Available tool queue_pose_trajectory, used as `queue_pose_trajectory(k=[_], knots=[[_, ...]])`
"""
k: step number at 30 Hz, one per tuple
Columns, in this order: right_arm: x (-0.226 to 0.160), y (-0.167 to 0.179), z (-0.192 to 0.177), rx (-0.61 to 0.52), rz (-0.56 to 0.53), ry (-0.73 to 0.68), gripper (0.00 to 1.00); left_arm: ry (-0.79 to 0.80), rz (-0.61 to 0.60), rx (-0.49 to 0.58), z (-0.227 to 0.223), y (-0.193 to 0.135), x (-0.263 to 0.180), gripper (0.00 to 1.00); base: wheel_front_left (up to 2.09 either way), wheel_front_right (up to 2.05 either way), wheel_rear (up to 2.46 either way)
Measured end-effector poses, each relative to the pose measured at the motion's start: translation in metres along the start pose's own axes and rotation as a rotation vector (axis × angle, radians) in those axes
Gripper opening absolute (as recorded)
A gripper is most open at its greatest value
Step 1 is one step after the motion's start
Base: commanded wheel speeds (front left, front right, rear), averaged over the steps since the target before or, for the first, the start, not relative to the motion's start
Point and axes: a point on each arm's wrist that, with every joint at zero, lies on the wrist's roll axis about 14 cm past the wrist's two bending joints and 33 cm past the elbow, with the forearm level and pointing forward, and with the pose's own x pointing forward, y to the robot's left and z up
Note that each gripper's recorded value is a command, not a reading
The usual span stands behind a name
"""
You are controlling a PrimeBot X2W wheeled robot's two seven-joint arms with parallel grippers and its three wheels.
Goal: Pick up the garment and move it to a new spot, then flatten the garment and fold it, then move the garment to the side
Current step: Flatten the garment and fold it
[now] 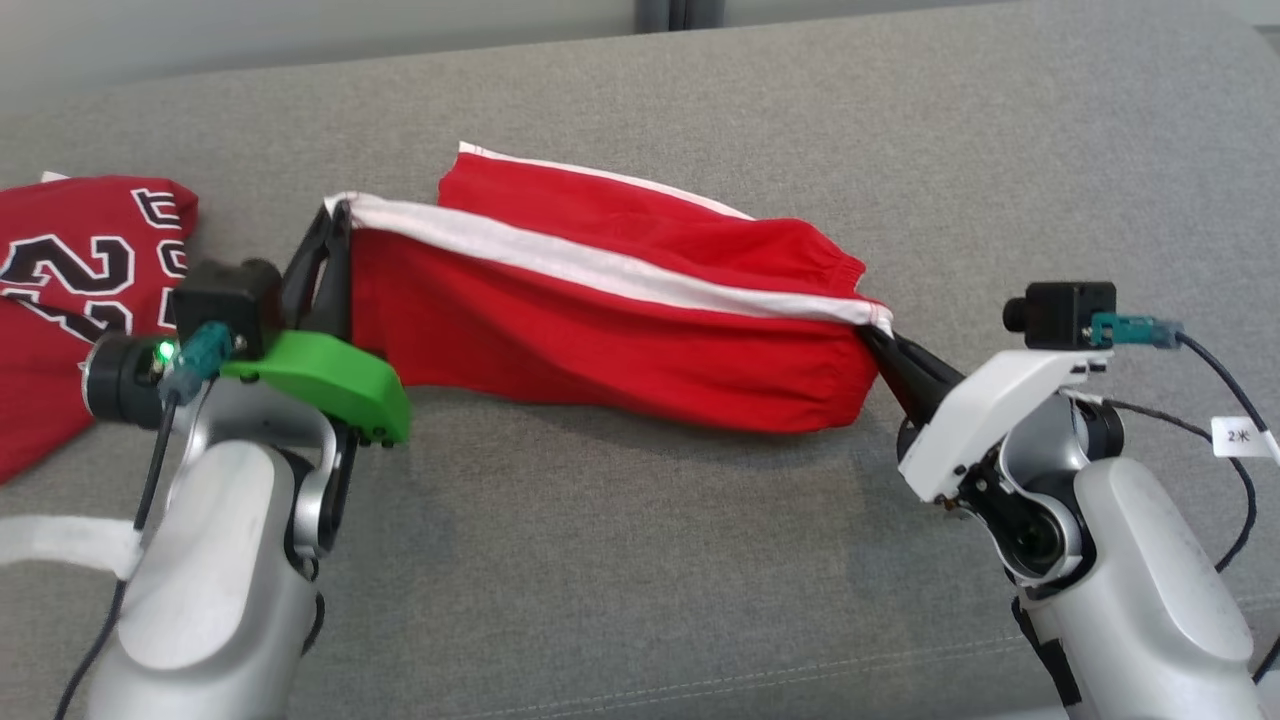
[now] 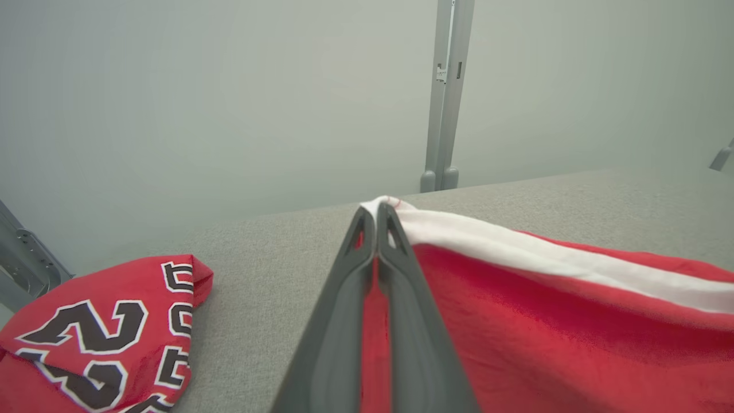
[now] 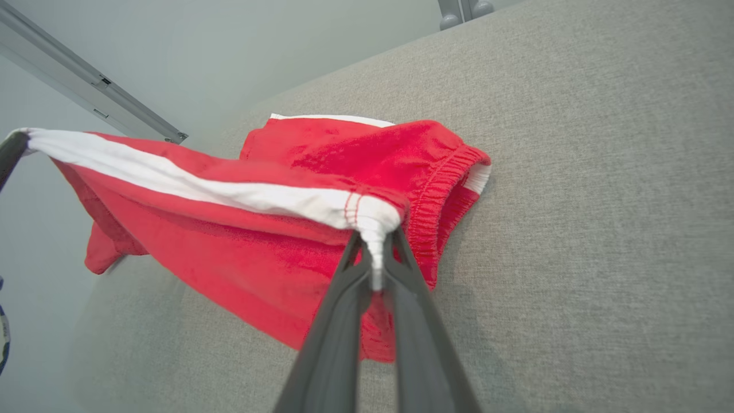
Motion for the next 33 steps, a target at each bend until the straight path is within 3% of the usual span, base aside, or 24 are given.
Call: queue_pose_trajectory(k=[16, 30, 31, 32, 33], knots=[[0.052, -0.030, 0.006, 0.054, -0.048, -0.058, 0.00, 0.056, -0.146, 0.109, -0.036, -0.022, 0.112, 0.00, 0.00, 0.00, 0.00], [0.071, -0.060, -0.001, 0.076, -0.111, -0.060, 0.00, 0.166, -0.149, 0.128, -0.089, -0.025, 0.152, 0.00, 0.00, 0.00, 0.00], [0.073, -0.060, -0.003, 0.079, -0.111, -0.054, 0.53, 0.177, -0.147, 0.132, -0.092, -0.025, 0.154, 0.06, 0.00, 0.00, 0.00], [0.075, -0.061, -0.004, 0.080, -0.111, -0.050, 1.00, 0.192, -0.141, 0.140, -0.097, -0.023, 0.154, 0.66, 0.00, 0.00, 0.00], [0.076, -0.062, -0.005, 0.081, -0.112, -0.044, 1.00, 0.196, -0.141, 0.144, -0.099, -0.023, 0.155, 1.00, 0.00, 0.00, 0.00]])
